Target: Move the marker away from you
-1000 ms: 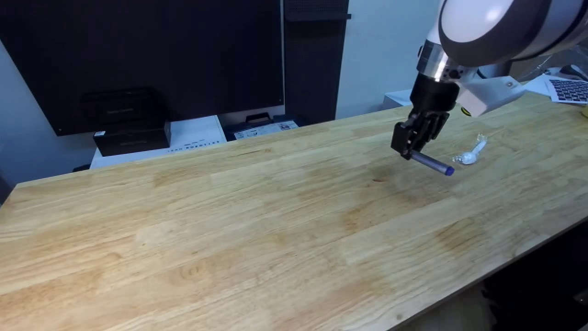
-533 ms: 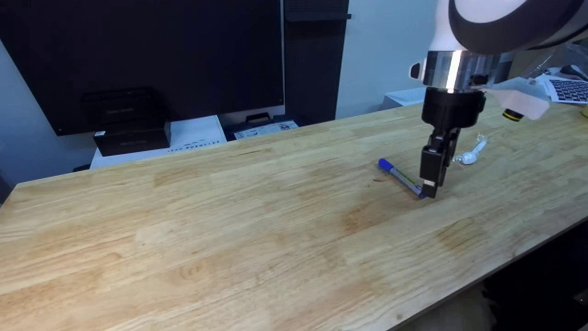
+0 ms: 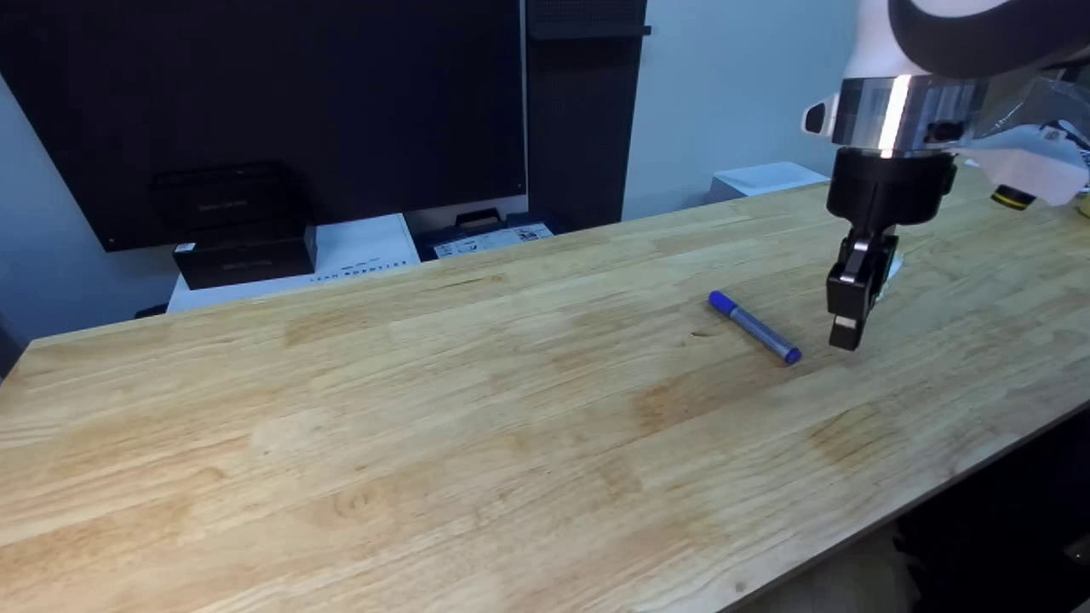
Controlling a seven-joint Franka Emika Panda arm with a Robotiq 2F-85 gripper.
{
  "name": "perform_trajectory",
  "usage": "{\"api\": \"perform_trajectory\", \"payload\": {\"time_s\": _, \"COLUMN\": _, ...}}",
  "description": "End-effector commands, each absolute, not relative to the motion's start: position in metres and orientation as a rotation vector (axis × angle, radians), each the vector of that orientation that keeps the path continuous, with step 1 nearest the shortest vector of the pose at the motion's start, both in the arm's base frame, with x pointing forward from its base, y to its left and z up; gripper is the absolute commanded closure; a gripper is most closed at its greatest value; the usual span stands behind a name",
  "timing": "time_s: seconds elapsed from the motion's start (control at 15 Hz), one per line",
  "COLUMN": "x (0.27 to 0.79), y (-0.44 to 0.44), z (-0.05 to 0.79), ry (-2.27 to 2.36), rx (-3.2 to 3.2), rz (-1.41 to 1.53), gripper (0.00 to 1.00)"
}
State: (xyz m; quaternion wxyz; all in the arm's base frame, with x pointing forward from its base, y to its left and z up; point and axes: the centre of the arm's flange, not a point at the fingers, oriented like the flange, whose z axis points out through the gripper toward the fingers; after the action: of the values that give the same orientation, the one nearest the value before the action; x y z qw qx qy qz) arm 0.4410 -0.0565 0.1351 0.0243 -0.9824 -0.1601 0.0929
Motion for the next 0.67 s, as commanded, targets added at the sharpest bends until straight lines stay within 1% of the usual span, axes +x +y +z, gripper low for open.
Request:
{"api": "perform_trajectory", "payload": {"time_s": 0.0, "x": 0.446, "y": -0.057, "z": 0.149, "ry": -0.282, "rx": -3.142, "rz": 0.134, "gripper": 0.67}}
{"api": "perform_trajectory", "payload": {"time_s": 0.27, "x": 0.460, "y": -0.061, "z": 0.154, "ry": -0.029, "rx": -3.209, "rz": -0.037, "gripper": 0.39}}
{"api": "perform_trajectory", "payload": {"time_s": 0.53, "x": 0.464, "y": -0.063, "z": 0.146, "ry": 0.060, "rx": -3.214, "rz": -0.061, "gripper": 0.13}}
{"api": "perform_trajectory", "payload": {"time_s": 0.6, "x": 0.464, "y": -0.063, "z": 0.141, "ry": 0.073, "rx": -3.212, "rz": -0.052, "gripper": 0.05}}
